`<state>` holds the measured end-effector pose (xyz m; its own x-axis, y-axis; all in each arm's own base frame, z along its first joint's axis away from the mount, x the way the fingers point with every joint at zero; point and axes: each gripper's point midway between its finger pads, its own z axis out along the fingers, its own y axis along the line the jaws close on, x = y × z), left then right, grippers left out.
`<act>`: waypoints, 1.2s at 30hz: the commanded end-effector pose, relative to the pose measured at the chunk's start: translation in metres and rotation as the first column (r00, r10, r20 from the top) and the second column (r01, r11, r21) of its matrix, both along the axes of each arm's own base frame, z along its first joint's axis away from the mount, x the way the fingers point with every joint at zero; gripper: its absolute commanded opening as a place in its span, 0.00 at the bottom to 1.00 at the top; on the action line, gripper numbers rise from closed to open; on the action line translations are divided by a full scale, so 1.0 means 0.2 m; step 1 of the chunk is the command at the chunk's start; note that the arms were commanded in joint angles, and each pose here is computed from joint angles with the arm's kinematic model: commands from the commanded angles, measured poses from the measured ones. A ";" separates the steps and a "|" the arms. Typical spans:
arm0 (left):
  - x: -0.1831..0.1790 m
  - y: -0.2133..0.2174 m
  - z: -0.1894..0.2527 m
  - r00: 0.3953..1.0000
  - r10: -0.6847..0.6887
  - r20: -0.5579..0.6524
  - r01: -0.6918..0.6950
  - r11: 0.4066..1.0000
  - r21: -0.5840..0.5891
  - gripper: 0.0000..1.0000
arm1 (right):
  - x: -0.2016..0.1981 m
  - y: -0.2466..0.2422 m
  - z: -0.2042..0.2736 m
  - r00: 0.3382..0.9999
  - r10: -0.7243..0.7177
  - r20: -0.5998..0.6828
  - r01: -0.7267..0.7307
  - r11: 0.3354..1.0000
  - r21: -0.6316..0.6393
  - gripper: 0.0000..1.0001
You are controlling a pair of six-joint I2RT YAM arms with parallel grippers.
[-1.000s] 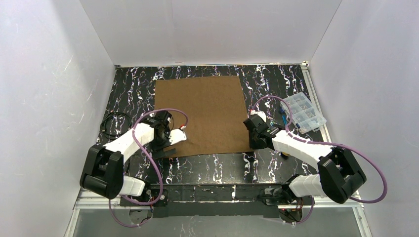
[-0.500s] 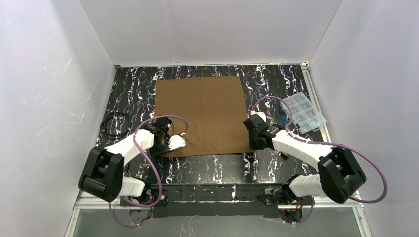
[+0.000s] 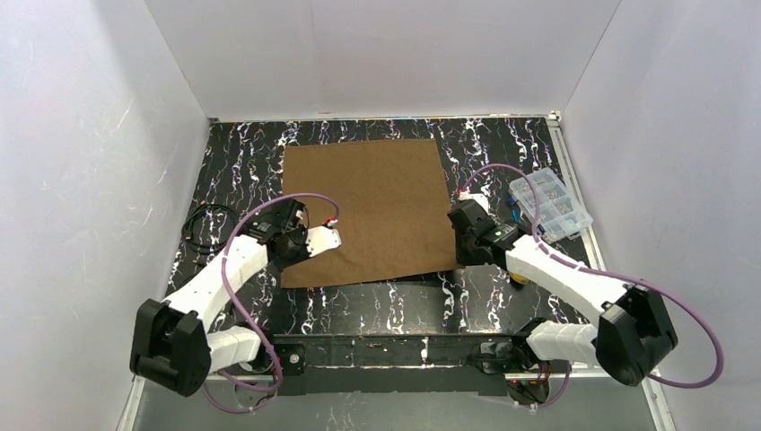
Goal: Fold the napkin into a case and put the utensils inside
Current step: Pick up the flattened napkin from the center of the board.
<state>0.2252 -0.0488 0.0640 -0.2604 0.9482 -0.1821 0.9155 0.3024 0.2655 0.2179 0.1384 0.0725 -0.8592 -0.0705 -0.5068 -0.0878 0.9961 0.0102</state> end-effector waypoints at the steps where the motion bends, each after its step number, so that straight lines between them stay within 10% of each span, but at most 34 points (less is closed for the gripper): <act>1: -0.14 -0.04 0.14 0.996 -0.038 -0.077 0.033 0.997 -0.067 0.00 | -0.03 -0.03 0.16 0.999 -0.020 0.024 0.020 1.000 0.023 0.01; 7: -0.28 -0.03 0.16 0.993 -0.058 -0.099 0.047 0.993 -0.111 0.01 | -0.12 -0.03 0.22 1.000 -0.018 -0.011 0.019 0.997 0.079 0.01; 11: -0.37 -0.06 0.05 0.985 -0.111 -0.134 0.089 0.983 -0.161 0.43 | -0.13 -0.02 0.18 0.999 -0.017 -0.031 0.020 0.997 0.078 0.01; 14: -0.35 -0.06 -0.03 0.986 -0.086 -0.143 0.065 0.988 -0.143 0.53 | -0.12 0.00 0.16 0.999 -0.016 -0.047 0.019 0.997 0.078 0.01; 36: -0.36 0.06 -0.32 0.949 -0.141 -0.281 0.153 0.988 0.023 0.44 | -0.07 0.01 0.17 0.999 -0.036 -0.019 0.037 0.997 0.068 0.01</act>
